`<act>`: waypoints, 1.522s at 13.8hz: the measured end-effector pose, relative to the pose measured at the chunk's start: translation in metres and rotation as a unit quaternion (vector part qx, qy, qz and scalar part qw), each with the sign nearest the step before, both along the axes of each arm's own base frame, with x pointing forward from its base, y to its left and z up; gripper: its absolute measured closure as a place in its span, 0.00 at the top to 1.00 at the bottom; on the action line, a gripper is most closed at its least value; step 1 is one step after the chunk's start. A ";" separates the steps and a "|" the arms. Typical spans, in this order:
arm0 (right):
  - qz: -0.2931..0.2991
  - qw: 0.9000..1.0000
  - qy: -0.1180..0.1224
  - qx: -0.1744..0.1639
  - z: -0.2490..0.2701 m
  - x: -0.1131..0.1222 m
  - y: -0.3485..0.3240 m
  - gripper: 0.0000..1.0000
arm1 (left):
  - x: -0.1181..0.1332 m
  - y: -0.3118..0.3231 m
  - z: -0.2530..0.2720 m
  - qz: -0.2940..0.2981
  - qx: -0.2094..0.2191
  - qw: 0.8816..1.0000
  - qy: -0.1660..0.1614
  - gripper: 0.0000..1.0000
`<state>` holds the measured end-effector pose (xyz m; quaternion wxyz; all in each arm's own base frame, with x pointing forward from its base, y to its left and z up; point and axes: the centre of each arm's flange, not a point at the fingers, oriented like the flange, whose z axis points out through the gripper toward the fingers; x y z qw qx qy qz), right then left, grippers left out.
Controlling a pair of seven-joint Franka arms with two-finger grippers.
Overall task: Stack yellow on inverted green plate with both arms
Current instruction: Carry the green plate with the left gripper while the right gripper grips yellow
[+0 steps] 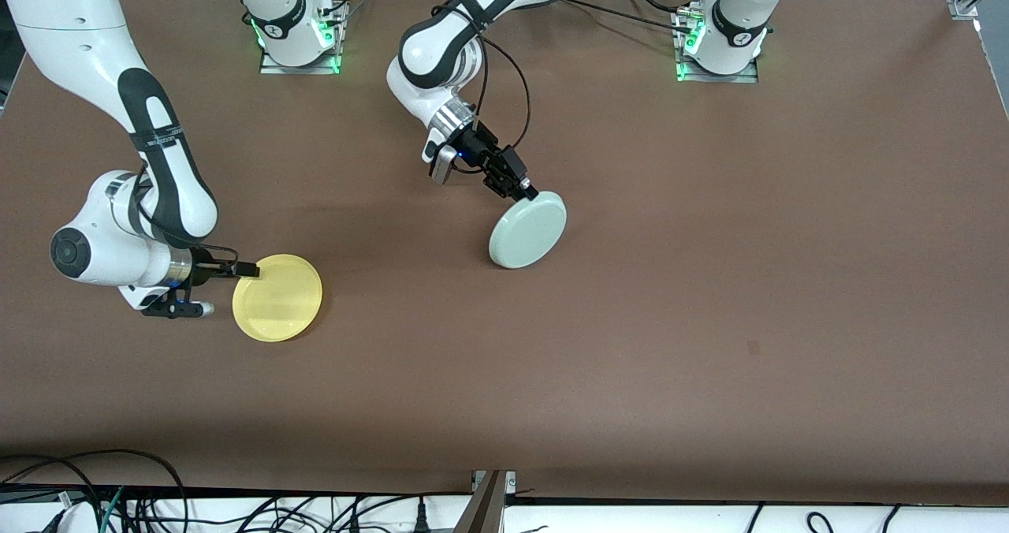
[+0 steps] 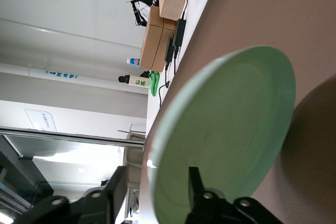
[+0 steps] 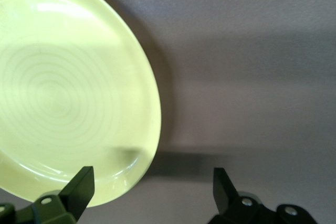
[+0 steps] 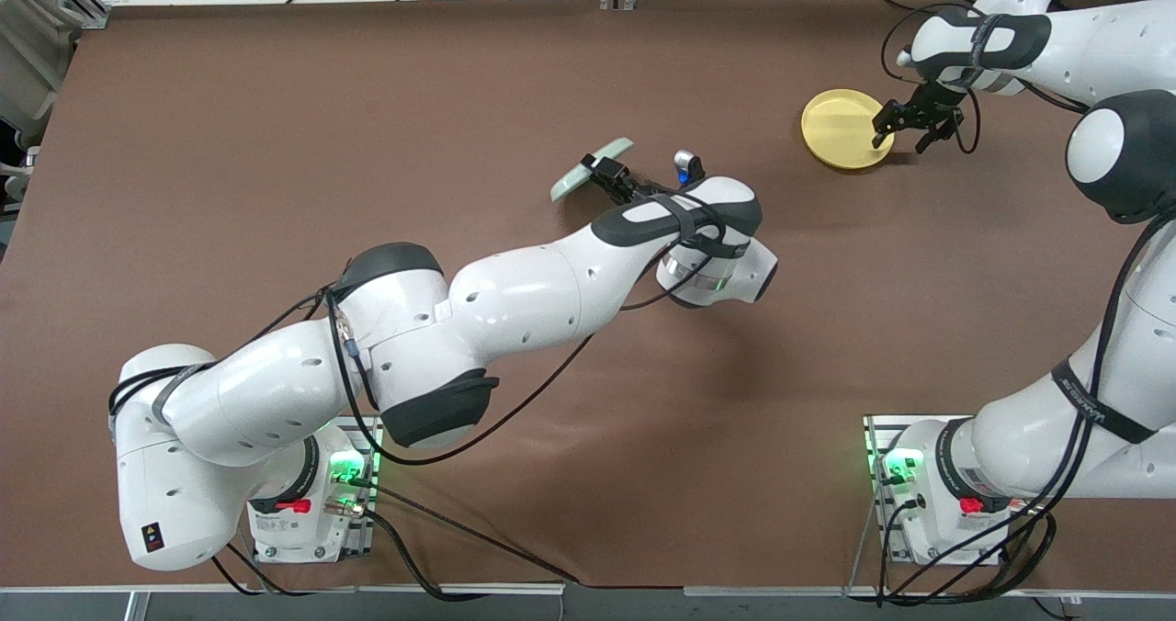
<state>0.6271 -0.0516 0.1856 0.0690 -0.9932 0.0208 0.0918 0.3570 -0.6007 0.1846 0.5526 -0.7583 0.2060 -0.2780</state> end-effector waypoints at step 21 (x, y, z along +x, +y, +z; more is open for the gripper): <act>-0.033 0.999 -0.014 0.023 -0.004 0.002 -0.002 0.04 | 0.005 -0.061 -0.024 0.089 -0.492 0.866 -0.027 1.00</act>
